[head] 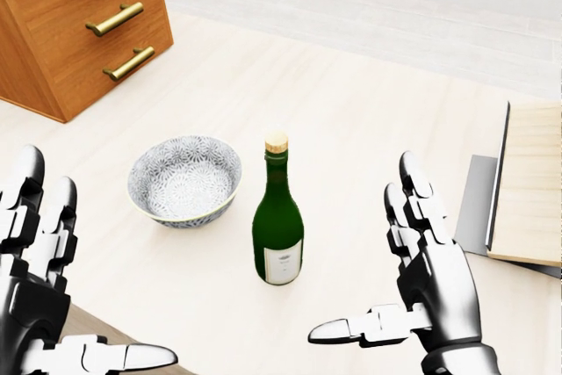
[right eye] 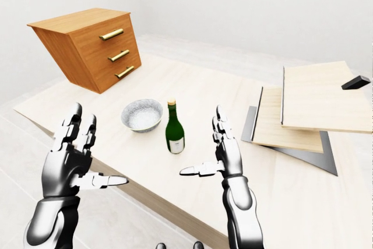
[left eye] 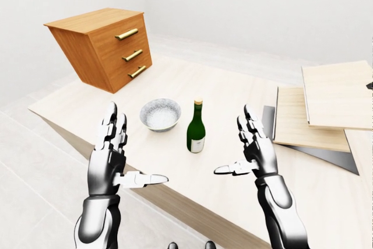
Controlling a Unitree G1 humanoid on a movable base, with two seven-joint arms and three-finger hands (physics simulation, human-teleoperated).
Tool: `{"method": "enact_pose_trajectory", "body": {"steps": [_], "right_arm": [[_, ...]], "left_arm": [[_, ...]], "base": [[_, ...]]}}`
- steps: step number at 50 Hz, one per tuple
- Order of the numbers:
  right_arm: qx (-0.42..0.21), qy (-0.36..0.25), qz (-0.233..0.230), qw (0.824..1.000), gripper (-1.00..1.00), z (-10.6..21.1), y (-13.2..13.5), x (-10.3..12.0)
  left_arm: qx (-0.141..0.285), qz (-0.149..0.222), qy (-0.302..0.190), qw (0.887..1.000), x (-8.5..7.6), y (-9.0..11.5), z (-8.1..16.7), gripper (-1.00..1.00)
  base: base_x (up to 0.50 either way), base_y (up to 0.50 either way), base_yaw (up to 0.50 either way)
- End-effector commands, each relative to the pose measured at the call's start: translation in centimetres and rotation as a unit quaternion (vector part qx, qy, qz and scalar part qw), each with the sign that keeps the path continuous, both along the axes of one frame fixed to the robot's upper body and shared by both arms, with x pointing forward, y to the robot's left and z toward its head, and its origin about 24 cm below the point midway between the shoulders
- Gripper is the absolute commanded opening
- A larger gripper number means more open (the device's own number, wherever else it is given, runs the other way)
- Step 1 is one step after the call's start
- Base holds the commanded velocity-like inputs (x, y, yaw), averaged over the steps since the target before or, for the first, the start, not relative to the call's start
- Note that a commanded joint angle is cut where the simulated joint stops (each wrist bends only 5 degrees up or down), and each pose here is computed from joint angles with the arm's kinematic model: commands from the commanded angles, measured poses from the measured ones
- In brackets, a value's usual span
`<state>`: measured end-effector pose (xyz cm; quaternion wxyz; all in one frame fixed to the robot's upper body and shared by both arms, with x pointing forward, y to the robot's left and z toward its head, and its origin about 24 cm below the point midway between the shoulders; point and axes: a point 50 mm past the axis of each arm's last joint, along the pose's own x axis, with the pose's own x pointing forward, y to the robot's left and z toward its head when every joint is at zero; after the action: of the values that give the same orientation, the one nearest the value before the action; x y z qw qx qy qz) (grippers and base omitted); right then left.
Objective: Put the wine bottle on the wine rack.
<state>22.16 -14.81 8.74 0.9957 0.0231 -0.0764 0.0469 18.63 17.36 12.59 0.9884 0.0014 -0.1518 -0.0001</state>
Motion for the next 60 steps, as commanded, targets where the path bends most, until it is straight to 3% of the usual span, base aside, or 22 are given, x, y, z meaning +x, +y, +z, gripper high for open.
{"method": "enact_pose_trajectory", "body": {"steps": [1, 20, 34, 60], "right_arm": [[-0.001, 0.003, 0.005, 1.0, 1.0, -0.2, 0.4, 0.2], [-0.016, -0.022, 0.004, 1.0, 1.0, 1.1, 0.6, 1.3], [-0.027, -0.047, -0.018, 0.998, 1.0, 2.7, 0.9, 5.1], [-0.032, -0.086, -0.004, 0.996, 1.0, 6.1, 2.7, 9.4]], "left_arm": [[-0.006, 0.0, 0.009, 1.0, 0.0, 0.0, -0.4, 1.0], [-0.006, 0.002, 0.008, 1.0, -0.3, 0.2, -0.3, 1.0], [-0.008, 0.008, 0.012, 1.0, -0.5, 0.7, -0.5, 1.0], [-0.003, 0.022, -0.024, 0.999, -1.0, 1.8, 1.1, 1.0]], "base": [[0.47, -0.07, 0.0], [0.03, 0.0, 0.0], [0.0, 0.0, 0.0], [0.0, 0.0, 0.0]]}}
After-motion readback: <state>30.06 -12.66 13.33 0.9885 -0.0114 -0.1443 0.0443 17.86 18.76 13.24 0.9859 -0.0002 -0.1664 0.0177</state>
